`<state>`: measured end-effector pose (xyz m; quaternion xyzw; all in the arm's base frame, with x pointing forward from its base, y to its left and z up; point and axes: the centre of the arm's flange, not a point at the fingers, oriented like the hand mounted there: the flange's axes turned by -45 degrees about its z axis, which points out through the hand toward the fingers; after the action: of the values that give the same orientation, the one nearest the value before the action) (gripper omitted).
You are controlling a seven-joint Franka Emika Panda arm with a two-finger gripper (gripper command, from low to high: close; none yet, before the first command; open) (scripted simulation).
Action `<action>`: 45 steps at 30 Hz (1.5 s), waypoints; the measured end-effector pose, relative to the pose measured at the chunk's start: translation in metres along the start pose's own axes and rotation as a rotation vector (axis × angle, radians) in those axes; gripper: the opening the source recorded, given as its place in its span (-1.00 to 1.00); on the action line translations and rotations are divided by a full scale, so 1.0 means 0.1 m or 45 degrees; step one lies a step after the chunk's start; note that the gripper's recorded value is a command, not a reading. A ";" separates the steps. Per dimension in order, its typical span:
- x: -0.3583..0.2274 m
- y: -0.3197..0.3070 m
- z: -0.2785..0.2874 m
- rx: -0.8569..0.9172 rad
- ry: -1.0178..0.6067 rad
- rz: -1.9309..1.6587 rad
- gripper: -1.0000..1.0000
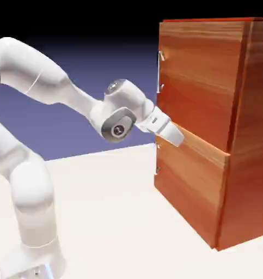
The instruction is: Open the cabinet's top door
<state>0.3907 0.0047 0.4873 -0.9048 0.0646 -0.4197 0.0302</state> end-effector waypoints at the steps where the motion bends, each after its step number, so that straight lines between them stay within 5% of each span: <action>1: 0.08 -0.02 -0.07 0.002 0.034 0.091 0.00; 24: 0.93 -1.00 -1.40 0.570 0.520 1.993 0.00; 34: 0.77 -1.70 -1.40 0.966 0.412 2.707 0.00; 45: 0.32 -2.42 -0.80 1.293 0.060 3.476 0.00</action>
<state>0.3722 0.2398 0.5894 -0.0259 0.7050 -0.0566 0.7065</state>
